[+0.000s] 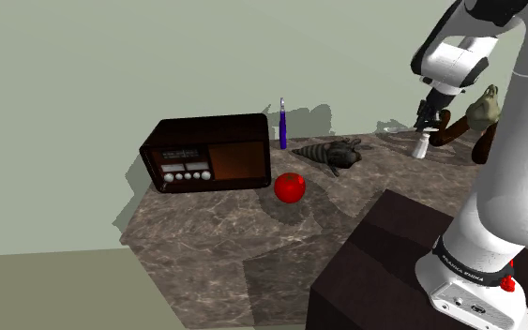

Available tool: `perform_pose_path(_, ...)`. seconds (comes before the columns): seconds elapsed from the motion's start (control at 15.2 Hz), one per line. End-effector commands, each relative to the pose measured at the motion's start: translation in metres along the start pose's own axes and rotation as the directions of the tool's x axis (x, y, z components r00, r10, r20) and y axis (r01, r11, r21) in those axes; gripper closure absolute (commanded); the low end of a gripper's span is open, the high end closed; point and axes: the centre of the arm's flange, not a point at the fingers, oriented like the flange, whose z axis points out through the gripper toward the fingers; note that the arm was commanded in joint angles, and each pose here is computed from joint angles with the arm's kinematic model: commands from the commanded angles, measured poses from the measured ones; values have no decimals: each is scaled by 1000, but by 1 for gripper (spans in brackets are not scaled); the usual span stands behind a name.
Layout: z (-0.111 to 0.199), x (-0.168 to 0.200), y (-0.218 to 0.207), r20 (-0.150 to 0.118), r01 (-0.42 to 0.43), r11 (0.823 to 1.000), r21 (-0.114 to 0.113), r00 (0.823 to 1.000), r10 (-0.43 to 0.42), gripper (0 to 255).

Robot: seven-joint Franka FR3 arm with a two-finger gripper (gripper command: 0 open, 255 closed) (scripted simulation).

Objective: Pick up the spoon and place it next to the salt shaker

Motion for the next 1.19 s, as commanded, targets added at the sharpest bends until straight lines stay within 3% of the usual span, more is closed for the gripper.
perform_pose_path(0.0, 11, -2, -1, -2, -1, 1000, -1, 1000, 1, 255)
perform_pose_path(1.12, 99, -14, -18, -2, -1, 1000, -1, 1000, 1, 255)
